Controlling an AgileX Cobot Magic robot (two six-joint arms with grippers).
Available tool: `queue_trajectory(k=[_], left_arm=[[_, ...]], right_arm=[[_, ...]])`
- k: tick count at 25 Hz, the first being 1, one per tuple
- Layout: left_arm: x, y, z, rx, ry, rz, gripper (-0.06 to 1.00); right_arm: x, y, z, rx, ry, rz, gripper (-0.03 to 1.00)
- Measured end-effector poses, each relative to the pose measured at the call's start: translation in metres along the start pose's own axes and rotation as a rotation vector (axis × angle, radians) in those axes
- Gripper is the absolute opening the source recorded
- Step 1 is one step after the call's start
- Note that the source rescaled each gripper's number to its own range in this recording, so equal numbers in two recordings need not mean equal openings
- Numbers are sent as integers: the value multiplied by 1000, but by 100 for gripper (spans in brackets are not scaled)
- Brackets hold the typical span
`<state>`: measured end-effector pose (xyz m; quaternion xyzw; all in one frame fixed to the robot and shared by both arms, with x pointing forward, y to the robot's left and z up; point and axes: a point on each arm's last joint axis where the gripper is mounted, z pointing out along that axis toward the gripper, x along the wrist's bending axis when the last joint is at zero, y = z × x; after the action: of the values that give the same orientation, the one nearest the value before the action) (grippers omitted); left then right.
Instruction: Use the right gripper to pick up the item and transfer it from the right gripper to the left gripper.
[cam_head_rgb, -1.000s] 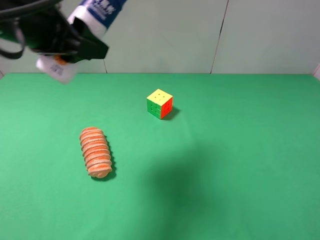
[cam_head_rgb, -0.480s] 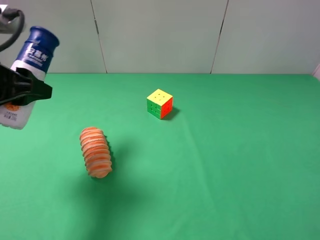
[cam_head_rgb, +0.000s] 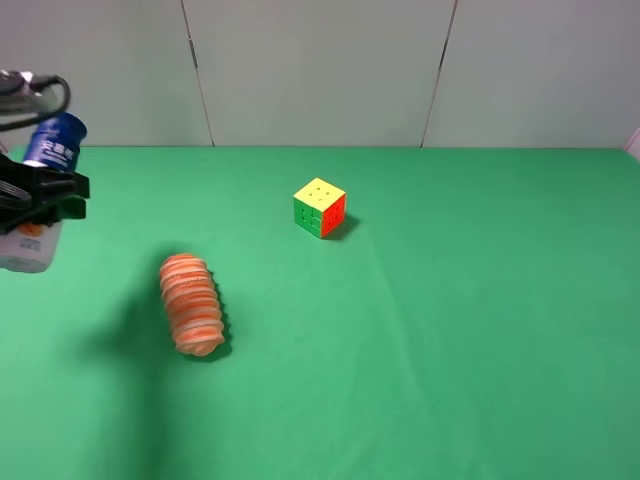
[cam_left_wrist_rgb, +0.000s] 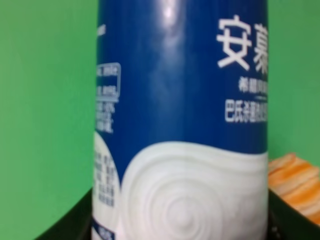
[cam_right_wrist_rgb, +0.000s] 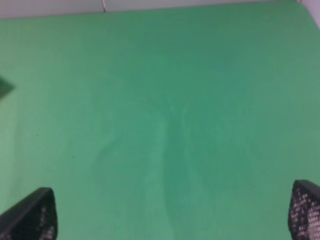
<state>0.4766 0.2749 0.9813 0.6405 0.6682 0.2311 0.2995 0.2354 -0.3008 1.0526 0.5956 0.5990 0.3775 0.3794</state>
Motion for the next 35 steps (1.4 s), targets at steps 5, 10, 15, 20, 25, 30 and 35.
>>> queue_trajectory(k=[5,10,15,20,25,30,35], left_arm=[[0,-3,37,56,7,0,5],[1,-12,67,91,10,-1,5],[2,-15,86,96,11,-3,5],[2,-11,103,99,10,24,5],[2,-15,114,116,9,73,5],[5,-20,122,135,13,78,5],[5,-21,125,134,14,78,5]], right_arm=[[0,0,0,0,0,0,100],[0,0,0,0,0,0,100],[0,0,0,0,0,0,100],[0,0,0,0,0,0,100],[0,0,0,-1,0,0,100],[0,0,0,-1,0,0,100],[0,0,0,-1,0,0,100]])
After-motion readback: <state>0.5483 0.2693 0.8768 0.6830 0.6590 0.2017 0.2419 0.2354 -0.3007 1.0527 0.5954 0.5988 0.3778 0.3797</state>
